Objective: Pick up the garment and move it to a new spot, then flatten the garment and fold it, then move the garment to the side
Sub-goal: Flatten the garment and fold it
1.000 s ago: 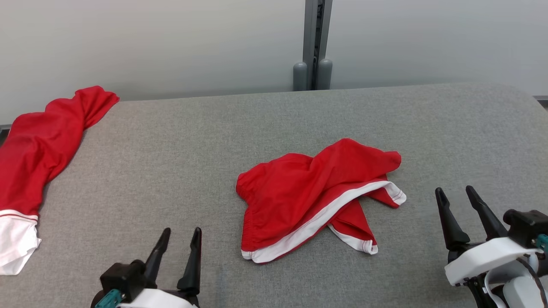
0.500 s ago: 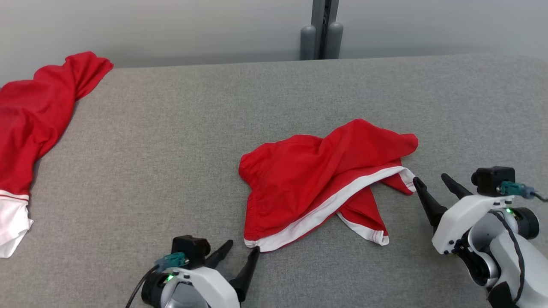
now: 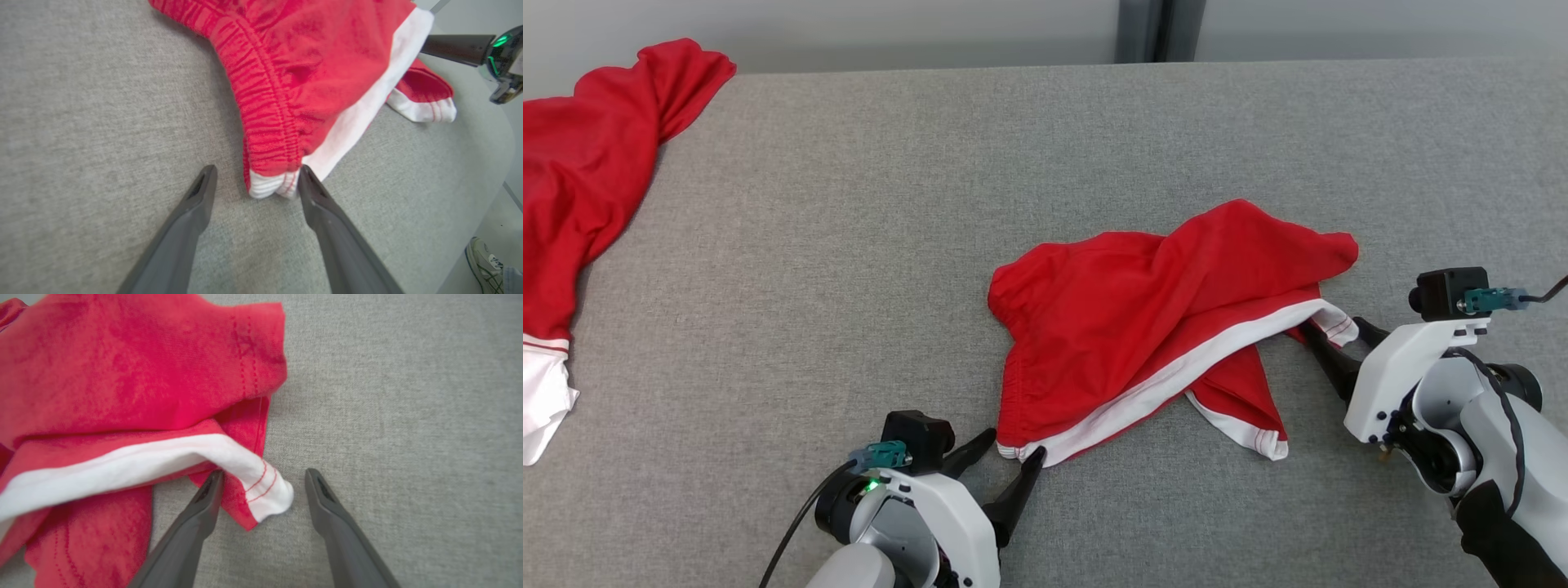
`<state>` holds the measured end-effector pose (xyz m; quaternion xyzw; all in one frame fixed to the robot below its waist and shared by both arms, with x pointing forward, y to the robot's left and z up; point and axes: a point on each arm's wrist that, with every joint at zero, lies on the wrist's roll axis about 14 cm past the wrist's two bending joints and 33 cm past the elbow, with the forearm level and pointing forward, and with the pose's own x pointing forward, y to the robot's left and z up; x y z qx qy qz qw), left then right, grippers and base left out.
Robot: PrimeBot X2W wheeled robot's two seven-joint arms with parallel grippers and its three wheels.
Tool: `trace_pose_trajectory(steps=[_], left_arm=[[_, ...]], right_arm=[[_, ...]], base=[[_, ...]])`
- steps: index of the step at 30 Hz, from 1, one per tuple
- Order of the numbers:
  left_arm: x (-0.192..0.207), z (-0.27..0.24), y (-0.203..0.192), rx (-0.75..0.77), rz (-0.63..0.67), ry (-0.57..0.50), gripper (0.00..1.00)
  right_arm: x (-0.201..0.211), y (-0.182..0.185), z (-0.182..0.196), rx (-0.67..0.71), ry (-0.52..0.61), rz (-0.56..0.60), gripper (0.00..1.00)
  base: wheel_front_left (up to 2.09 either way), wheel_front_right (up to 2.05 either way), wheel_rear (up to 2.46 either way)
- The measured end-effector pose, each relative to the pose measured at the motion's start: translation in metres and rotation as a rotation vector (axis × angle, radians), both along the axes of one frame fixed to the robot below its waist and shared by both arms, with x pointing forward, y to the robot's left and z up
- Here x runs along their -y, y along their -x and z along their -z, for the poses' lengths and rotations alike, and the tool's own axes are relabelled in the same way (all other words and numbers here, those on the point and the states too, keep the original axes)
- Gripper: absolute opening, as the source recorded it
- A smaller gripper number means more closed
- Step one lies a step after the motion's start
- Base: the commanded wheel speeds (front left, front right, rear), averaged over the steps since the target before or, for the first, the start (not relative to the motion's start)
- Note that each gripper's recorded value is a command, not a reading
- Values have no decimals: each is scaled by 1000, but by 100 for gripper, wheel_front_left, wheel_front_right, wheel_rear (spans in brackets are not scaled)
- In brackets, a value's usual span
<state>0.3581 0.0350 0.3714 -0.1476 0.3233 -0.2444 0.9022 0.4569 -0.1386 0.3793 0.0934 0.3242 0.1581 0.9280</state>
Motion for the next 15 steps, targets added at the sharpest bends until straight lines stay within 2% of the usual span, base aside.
trace_pose_trajectory(steps=[3,4,5,6,7,8,10,15], left_arm=[[1,0,-3,4,6,0,100],[2,0,-3,4,10,0,100],[3,0,-3,4,12,4,100],[3,-1,-3,3,14,7,100],[4,-1,-3,2,17,8,86],[4,-1,-3,1,20,8,52],[4,-2,-3,6,25,9,0],[3,-8,4,15,41,10,0]], right_arm=[[-3,0,2,-19,-5,-10,100],[-4,-1,1,-19,-6,-14,59],[-5,-1,1,-19,-8,-18,36],[-6,0,1,-20,-11,-21,0],[-7,1,2,-22,-13,-23,0],[-8,1,2,-23,-14,-26,0],[-9,3,1,-22,-17,-32,0],[-9,5,-8,16,-25,-29,0]], base=[[0,0,0],[0,0,0],[0,0,0],[0,0,0],[0,0,0],[0,0,0],[0,0,0],[0,0,0]])
